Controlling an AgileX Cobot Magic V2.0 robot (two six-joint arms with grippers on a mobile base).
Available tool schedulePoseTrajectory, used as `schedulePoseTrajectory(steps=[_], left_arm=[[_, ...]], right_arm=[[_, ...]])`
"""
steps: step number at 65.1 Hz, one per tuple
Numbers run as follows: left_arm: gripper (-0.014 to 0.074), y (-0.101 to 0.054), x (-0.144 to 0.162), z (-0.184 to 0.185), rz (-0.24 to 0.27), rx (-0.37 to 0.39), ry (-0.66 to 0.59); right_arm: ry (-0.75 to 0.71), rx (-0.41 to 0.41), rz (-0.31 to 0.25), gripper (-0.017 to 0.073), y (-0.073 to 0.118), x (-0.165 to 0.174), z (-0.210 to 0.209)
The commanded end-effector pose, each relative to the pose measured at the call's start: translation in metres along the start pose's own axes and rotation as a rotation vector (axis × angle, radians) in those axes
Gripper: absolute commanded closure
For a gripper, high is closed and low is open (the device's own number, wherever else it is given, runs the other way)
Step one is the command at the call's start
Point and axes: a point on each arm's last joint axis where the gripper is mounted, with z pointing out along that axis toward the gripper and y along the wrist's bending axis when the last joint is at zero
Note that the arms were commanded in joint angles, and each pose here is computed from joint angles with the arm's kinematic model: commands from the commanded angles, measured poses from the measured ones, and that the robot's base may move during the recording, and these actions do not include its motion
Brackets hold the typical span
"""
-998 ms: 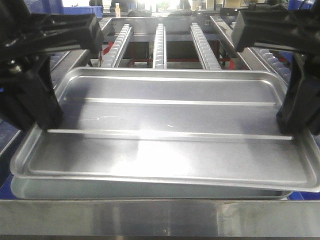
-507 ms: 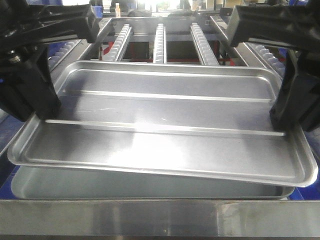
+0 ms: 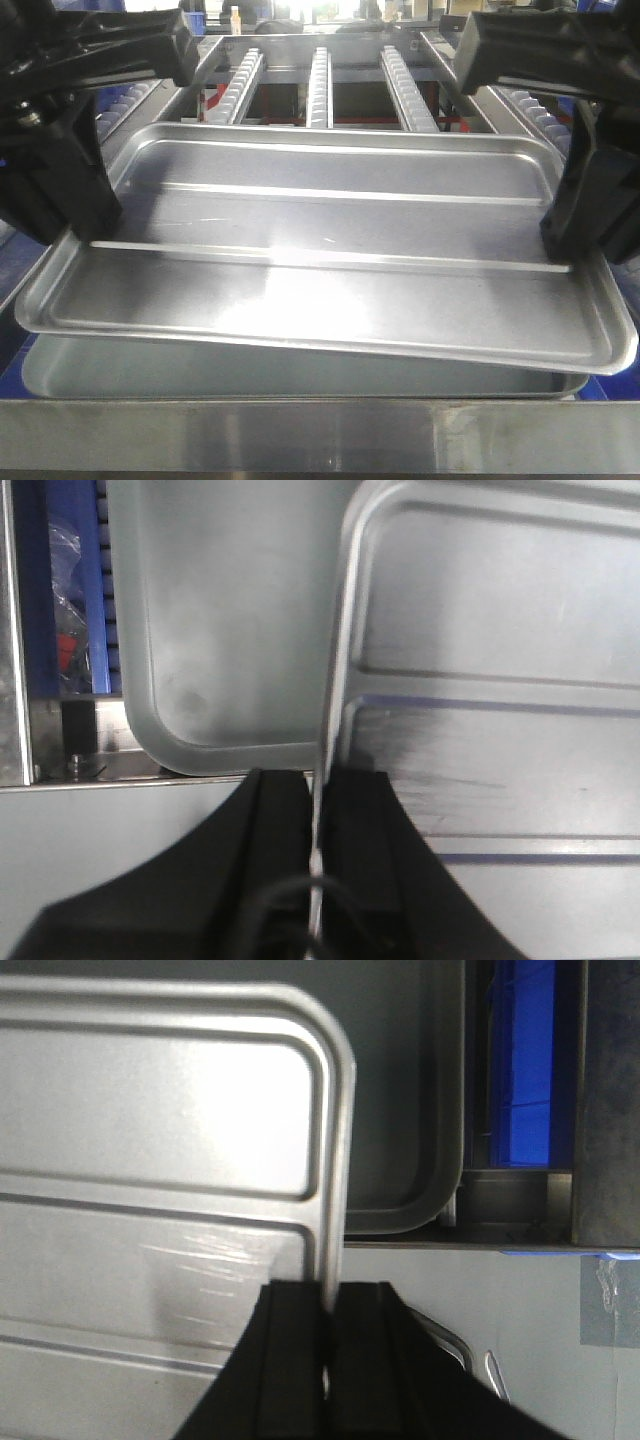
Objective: Grab silver tray and place in blue box
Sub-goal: 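Lift the large silver tray with both grippers off the smaller tray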
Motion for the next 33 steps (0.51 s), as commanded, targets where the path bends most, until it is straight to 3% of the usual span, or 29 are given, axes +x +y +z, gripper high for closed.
schedulePoseTrajectory(steps=[1, 33], left_arm=[[0.0601, 0.0003, -0.0103, -0.0147, -0.002, 0.023, -0.067], [0.0601, 0.0003, -0.0103, -0.0147, -0.002, 0.023, -0.067]], right_arm=[[-0.065, -0.021, -0.032, 0.0489, 0.0009, -0.0093, -0.0119], [-0.065, -0.021, -0.032, 0.0489, 0.0009, -0.0093, -0.0119]])
